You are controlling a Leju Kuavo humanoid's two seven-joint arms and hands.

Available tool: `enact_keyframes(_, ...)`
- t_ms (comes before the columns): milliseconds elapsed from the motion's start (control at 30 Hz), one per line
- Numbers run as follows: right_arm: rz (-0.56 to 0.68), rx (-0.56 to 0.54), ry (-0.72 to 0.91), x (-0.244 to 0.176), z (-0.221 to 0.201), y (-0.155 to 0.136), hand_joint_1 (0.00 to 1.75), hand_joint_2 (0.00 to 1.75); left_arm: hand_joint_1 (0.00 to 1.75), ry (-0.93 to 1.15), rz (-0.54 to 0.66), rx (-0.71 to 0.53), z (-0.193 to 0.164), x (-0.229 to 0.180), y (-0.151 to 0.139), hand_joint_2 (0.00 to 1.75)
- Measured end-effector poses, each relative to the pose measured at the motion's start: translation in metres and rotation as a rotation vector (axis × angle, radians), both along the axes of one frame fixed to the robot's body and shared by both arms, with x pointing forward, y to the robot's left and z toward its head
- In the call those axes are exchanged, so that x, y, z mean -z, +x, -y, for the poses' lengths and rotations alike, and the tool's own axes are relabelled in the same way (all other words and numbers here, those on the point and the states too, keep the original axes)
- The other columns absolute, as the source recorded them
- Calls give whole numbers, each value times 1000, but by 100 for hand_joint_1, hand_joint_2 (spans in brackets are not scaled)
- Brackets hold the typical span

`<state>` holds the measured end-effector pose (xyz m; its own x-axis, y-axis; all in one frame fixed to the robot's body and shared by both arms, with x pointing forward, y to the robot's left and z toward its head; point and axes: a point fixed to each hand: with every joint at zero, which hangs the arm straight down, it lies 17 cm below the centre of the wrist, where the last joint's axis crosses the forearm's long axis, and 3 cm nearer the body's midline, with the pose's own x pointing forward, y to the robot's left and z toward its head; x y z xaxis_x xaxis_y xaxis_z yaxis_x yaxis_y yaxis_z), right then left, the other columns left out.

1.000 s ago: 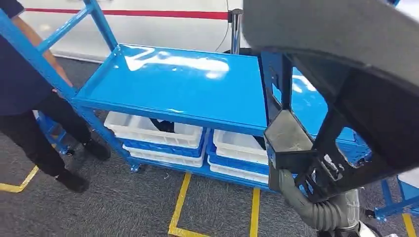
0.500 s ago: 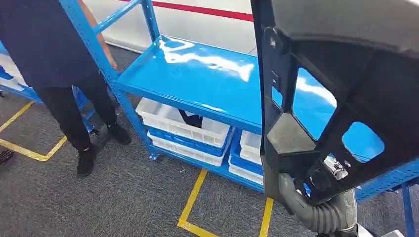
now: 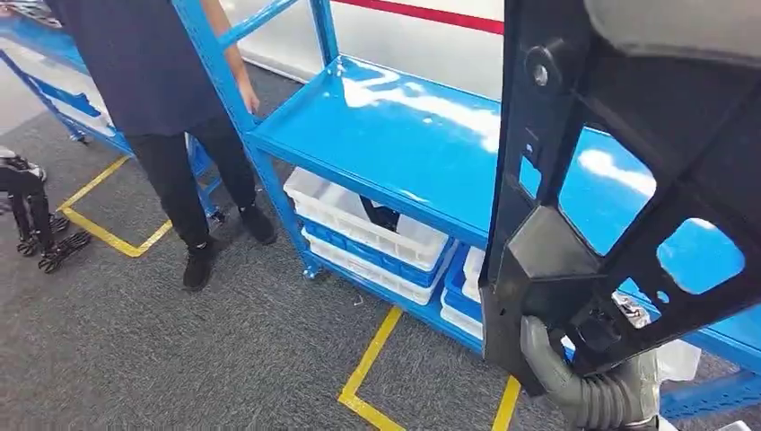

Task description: Take the parts from the cabinet and place them on the table.

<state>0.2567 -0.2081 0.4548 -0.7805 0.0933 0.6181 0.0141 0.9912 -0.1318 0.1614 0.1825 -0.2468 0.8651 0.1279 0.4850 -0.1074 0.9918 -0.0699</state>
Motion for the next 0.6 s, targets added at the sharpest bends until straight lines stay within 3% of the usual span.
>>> enact_keyframes(600,-26,12,2,5,7,3,175,175,0,7,-17,4,0,1,-3,175)
